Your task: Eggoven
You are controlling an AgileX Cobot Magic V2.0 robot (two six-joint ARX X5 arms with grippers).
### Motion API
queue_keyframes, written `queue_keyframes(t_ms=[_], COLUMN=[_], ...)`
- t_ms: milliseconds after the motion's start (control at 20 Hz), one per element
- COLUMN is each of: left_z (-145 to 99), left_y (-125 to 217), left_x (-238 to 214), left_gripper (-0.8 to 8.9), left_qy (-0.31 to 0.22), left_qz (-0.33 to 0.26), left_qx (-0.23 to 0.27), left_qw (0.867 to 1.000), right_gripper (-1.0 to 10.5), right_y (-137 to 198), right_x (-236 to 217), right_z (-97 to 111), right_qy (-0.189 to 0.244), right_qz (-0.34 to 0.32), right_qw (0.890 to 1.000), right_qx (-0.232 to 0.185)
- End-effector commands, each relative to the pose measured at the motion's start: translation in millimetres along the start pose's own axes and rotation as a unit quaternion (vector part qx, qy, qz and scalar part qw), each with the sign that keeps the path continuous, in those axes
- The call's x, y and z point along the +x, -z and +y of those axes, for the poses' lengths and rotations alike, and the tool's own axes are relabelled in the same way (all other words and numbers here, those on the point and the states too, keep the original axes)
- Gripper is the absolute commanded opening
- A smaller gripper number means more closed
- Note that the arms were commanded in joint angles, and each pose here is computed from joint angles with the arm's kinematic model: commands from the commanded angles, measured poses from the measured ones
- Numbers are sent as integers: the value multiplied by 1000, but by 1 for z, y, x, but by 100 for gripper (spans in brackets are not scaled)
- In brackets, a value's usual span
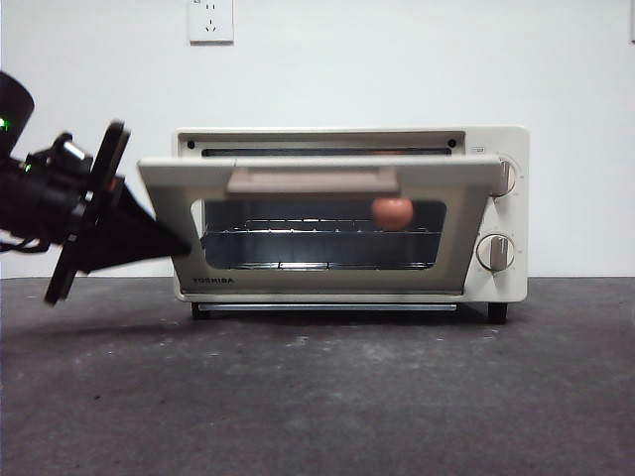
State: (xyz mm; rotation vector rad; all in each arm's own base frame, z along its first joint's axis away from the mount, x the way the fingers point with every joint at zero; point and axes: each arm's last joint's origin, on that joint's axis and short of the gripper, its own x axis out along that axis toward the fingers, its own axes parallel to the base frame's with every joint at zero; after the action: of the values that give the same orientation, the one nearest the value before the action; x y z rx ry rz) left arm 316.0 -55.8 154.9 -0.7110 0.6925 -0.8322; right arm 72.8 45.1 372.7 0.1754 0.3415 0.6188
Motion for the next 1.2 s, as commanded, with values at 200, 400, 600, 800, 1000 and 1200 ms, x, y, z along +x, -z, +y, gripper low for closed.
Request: queue_keyframes(t_ms=[200,400,600,800,1000,1200], left_z=[-17,-26,-46,-74,-108,-138], left_y=[-34,-39,-42,-40,-27,-8], left_x=[3,0,-8,-20,-39,-60], left_gripper=[6,7,7,7,7,7], left_qy=[40,47,51,33,-41,-105], left_qz=[-55,-60,-59,-55,-47,-32], left_qx=[14,18,40,76,126,174], left_qw=[998,997,996,995,990,979], right_gripper=[281,280,280,280,279,218], right_y=[-3,-1,0,2,5,5], right_x=[-2,-2,-1,3,12,23], right_z=[2,1,0,-1,-3,-5], right_qy=[-2,1,9,18,27,30], right_qz=[-2,9,15,36,65,89], right_qw=[1000,1000,1000,999,997,995], right_qx=[-3,-2,-2,0,-4,-16])
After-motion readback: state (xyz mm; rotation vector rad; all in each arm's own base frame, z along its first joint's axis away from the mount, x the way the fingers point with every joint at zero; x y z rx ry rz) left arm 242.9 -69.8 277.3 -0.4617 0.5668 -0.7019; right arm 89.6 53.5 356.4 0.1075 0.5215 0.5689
